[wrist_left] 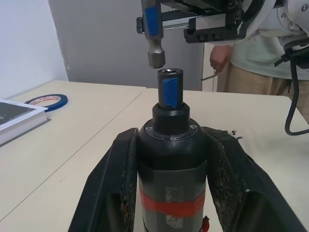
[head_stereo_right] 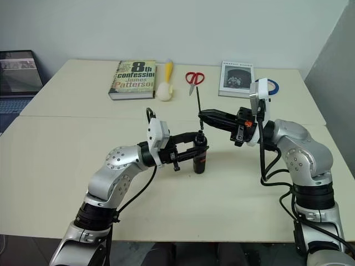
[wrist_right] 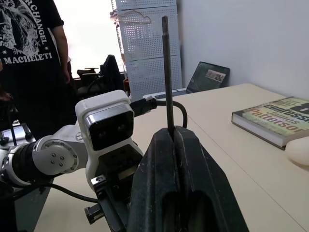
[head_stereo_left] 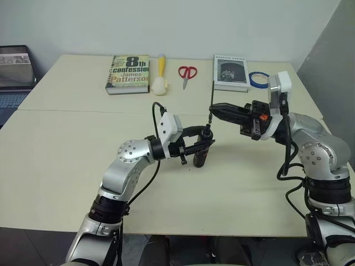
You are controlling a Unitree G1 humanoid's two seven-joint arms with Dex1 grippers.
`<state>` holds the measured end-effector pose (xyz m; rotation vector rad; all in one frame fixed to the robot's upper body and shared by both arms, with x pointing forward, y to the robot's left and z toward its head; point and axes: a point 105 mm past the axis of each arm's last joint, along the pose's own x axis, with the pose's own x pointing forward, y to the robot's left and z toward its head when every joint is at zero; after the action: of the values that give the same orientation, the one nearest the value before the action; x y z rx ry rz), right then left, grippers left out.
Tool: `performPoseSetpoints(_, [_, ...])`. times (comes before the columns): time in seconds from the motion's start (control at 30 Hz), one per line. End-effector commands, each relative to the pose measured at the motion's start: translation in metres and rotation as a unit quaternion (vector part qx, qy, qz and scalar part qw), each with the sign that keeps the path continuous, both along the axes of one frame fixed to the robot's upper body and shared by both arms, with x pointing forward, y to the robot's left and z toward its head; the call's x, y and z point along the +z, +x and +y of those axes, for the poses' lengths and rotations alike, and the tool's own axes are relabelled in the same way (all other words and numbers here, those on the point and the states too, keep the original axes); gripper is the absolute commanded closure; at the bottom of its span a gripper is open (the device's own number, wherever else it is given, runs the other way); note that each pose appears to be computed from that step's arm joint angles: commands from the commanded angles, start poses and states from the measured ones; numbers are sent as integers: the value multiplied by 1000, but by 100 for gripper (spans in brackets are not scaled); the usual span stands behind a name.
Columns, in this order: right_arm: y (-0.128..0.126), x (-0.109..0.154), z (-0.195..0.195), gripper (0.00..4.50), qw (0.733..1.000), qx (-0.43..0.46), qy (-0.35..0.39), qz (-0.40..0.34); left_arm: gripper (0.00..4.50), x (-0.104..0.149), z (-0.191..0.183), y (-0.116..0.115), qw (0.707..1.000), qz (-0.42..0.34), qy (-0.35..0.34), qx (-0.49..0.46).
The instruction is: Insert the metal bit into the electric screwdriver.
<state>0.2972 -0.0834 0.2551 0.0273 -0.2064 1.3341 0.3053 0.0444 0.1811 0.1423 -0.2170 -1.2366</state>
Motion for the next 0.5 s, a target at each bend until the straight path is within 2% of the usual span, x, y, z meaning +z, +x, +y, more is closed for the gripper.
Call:
performPoseSetpoints(0.03, [-6, 10, 0, 450, 1000, 9, 13, -22, 286, 2, 7, 3, 1000, -7, -1, 11])
performPoseSetpoints(0.5, [-9, 14, 4, 450, 999, 11, 22, -28, 286, 0, 6, 3, 1000, -6, 5, 8])
